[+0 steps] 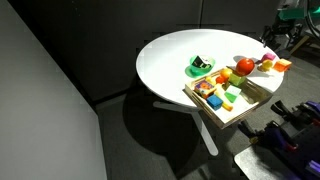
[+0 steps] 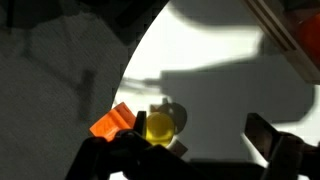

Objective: Pick up the yellow fruit on the table near the orange block and drop it in the wooden tray

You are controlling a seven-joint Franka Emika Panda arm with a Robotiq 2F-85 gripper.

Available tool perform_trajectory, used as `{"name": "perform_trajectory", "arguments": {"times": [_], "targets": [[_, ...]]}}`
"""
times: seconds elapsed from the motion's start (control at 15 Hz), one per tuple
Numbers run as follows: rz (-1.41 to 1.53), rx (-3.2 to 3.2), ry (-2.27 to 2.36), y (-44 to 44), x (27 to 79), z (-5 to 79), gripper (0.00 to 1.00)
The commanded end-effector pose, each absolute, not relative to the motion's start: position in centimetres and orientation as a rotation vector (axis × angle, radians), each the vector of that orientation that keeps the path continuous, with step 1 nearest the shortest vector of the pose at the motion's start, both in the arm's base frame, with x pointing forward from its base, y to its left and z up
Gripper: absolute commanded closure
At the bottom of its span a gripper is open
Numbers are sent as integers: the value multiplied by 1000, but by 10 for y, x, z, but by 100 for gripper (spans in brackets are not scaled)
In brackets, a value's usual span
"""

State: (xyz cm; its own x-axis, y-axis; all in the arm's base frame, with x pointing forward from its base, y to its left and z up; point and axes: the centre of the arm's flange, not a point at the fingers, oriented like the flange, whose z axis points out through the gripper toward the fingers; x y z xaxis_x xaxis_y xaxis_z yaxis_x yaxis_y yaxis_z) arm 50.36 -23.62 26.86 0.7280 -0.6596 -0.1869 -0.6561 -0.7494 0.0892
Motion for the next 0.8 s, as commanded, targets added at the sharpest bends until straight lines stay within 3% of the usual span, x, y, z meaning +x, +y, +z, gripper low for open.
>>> {"name": "perform_trajectory", "arguments": {"times": [0.0,0.73], "targets": [[-380,2866,-1162,-248,517,251,0],[-439,2731,-1396,-264,521,196,0]]}}
